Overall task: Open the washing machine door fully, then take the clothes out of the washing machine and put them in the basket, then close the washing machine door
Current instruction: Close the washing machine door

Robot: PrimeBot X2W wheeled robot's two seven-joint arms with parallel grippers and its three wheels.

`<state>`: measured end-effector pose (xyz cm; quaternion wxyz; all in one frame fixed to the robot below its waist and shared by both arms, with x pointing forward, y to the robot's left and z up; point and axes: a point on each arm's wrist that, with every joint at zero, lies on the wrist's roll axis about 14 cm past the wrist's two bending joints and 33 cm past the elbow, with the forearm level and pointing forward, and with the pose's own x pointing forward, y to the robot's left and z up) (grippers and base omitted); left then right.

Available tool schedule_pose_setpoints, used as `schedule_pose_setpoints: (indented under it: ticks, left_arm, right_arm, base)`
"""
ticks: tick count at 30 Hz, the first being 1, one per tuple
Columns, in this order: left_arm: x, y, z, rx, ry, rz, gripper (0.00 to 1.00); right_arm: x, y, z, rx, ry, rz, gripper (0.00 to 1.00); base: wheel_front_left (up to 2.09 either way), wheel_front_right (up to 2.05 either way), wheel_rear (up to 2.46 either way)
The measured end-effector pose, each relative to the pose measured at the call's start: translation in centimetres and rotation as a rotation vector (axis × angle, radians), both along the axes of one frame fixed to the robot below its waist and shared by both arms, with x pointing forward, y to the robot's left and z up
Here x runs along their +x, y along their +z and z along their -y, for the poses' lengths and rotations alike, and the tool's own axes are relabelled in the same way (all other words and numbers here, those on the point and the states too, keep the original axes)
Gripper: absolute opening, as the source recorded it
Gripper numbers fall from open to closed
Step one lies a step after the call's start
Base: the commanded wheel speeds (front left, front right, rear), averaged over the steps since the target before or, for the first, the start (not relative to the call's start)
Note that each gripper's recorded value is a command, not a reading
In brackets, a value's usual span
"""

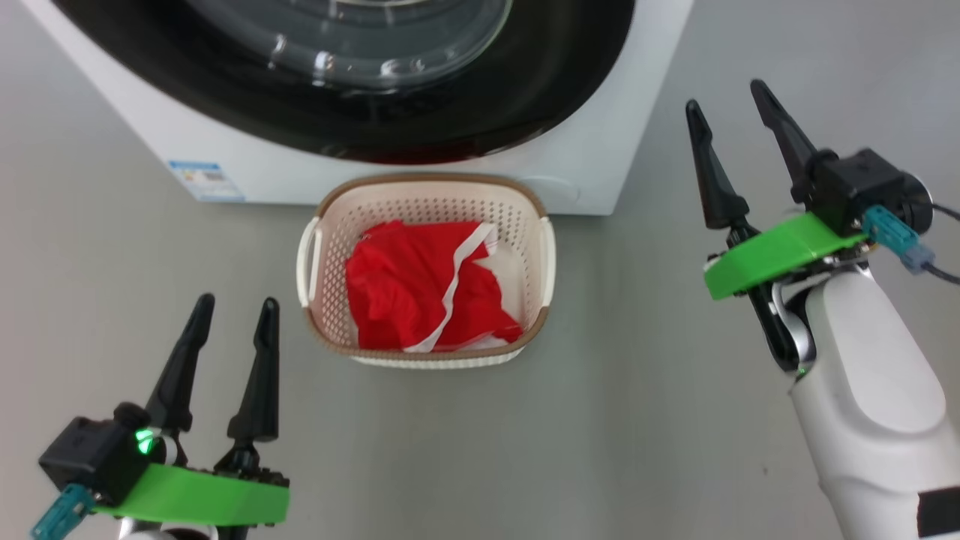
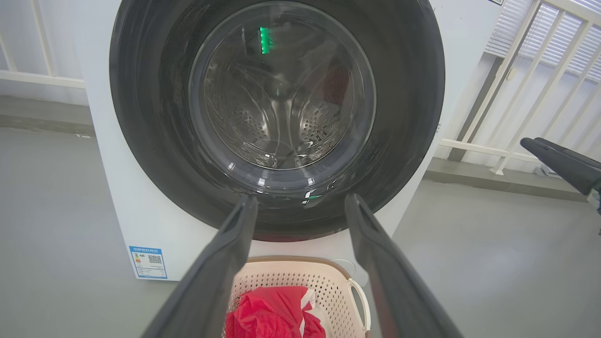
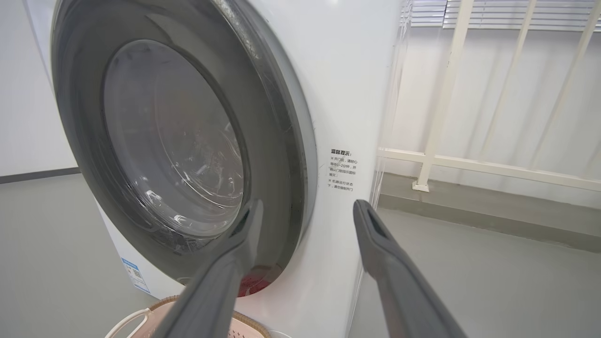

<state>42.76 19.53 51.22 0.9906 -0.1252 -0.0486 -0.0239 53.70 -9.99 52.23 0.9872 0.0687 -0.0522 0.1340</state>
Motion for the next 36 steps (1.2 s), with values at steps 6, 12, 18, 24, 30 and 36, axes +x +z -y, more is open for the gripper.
schedule_pose_setpoints:
  ticks: [6,12,18,24,30,36]
  left_arm:
    - [-1.0,0.8,1.0,-0.011,-0.024,0.01,1.0]
    - [-2.7,1.8,1.6,-0.008,-0.039,0.033,1.0]
    - [-4.4,3.2,1.9,0.016,-0.048,0.067,1.0]
    - [-6.3,4.1,1.6,0.029,-0.042,0.091,1.0]
    - [-7.6,3.8,1.3,0.058,-0.042,0.082,1.0]
    - [-8.3,4.0,1.3,0.034,-0.032,0.088,1.0]
  right_arm:
    - [-3.3,1.3,3.5,-0.005,-0.085,0.031,1.0]
    - [-7.5,1.3,6.5,0.002,-0.164,0.029,1.0]
    - [-11.7,0.9,9.0,0.011,-0.238,0.02,1.0]
    - [-15.4,0.4,10.0,0.022,-0.268,0.015,1.0]
    - [-17.8,2.2,10.7,0.047,-0.291,0.07,1.0]
    - [-19.8,2.6,11.4,0.041,-0.314,0.062,1.0]
  base:
    - [0.0,0.0,0.0]
    - [0.0,0.0,0.0]
    - [0.0,0.0,0.0]
    - [0.0,0.0,0.0]
    - [0.0,0.0,0.0]
    - [0.0,0.0,0.0]
